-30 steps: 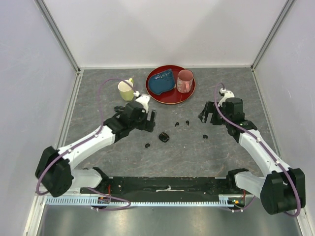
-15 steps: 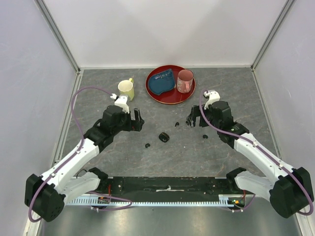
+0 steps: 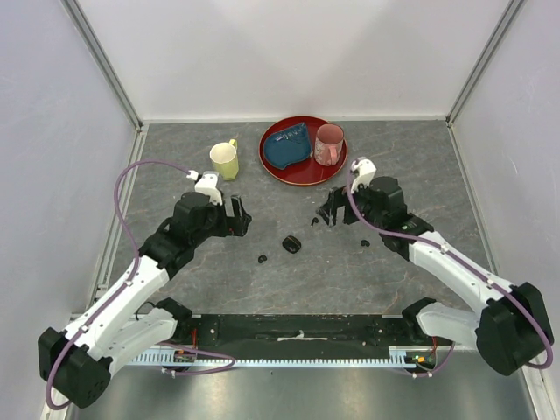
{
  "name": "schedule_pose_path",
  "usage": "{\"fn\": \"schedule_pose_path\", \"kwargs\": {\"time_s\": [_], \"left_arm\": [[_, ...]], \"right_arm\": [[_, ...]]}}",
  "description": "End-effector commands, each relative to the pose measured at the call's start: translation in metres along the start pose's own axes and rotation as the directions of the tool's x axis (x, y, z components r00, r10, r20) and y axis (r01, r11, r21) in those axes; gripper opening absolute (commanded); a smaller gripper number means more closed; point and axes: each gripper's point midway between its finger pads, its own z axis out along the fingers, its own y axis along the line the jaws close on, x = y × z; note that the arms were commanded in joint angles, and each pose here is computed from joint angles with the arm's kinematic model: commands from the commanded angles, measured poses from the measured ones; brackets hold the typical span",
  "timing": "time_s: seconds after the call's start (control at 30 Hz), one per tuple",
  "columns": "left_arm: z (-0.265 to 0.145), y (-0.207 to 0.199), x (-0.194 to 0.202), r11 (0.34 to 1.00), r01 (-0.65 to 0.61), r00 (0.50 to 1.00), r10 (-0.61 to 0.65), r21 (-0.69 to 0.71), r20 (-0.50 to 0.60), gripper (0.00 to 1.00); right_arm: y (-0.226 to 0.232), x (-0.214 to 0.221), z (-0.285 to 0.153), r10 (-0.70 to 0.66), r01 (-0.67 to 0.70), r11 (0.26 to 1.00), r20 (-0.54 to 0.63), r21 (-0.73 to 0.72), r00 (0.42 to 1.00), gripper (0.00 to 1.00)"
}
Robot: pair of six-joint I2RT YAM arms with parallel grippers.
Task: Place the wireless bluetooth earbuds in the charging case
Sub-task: Pick up the charging case at the center of the board.
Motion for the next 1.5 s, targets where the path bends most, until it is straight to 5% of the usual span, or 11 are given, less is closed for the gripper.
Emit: {"fn": "schedule_pose_path", "kwargs": {"time_s": [0.0, 0.7, 1.47], "left_arm": [[-0.006, 0.004, -0.010, 0.999, 0.042, 0.998, -0.041, -0.017, 0.047, 0.99], [0.003, 0.007, 0.006, 0.994, 0.103, 0.995, -0.103, -0.035, -0.006, 0.99], [-0.002, 0.011, 0.008, 0.994, 0.101, 0.995, -0.102, -0.044, 0.000, 0.99]], "right_arm": [[0.025, 0.001, 0.002, -0.167, 0.165, 0.985, -0.032, -0.057, 0.985, 0.96], [0.058, 0.108, 0.053, -0.325, 0.299, 0.945, -0.267, -0.135, 0.907, 0.76], [0.081, 0.121, 0.075, -0.388, 0.341, 0.917, -0.266, -0.206, 0.883, 0.83]]}}
